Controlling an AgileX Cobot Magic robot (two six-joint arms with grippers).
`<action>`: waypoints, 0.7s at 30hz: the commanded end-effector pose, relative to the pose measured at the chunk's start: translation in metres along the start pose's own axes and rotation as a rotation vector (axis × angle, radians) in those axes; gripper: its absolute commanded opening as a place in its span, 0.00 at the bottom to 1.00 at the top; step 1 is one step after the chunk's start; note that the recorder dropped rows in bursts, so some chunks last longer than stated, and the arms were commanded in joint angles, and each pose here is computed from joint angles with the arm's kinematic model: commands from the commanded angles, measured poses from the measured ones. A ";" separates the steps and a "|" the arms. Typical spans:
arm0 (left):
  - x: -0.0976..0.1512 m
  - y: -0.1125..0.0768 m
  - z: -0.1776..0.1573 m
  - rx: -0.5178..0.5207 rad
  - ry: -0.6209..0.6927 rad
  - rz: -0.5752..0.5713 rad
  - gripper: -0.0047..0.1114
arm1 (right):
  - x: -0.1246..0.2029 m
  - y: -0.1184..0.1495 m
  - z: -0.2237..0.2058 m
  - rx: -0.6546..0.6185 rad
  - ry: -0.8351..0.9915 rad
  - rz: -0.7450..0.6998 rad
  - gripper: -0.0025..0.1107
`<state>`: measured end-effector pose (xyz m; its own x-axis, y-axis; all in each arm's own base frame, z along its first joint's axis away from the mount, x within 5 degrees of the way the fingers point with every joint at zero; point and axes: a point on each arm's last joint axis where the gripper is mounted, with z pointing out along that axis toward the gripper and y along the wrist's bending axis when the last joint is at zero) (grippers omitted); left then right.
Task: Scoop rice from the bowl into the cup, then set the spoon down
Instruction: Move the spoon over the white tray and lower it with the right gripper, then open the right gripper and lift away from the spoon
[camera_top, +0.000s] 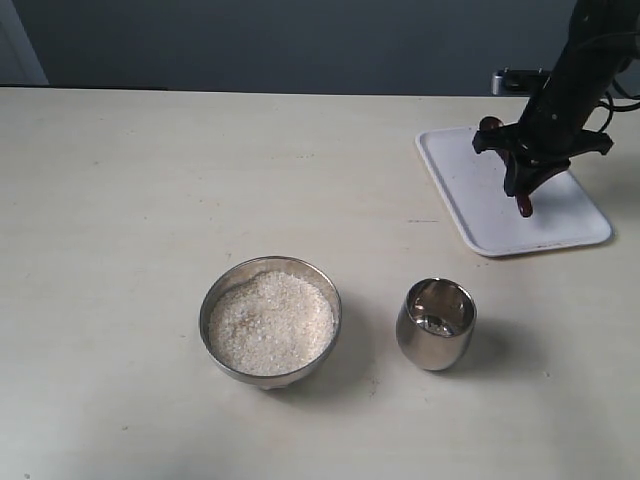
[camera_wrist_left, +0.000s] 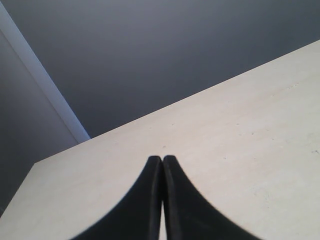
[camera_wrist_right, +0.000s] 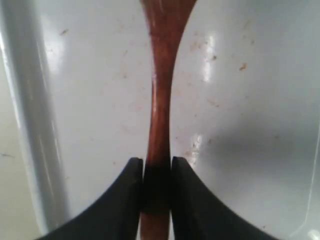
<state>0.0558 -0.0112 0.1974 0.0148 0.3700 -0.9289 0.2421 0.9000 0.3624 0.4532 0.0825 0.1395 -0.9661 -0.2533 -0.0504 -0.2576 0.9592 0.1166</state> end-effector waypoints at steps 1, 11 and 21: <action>-0.002 0.001 -0.001 -0.003 -0.014 -0.009 0.04 | 0.002 -0.006 0.010 0.016 0.044 0.016 0.29; -0.002 0.001 -0.001 -0.003 -0.014 -0.009 0.04 | -0.001 -0.007 0.010 0.030 0.017 0.069 0.29; -0.002 0.001 -0.001 -0.003 -0.014 -0.009 0.04 | 0.005 0.005 -0.092 0.055 -0.225 0.052 0.02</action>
<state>0.0558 -0.0112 0.1974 0.0148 0.3700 -0.9289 0.2421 0.9000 0.3624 0.4508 0.0778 0.1864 -0.9687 -0.1943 -0.1544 -0.2066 0.9760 0.0683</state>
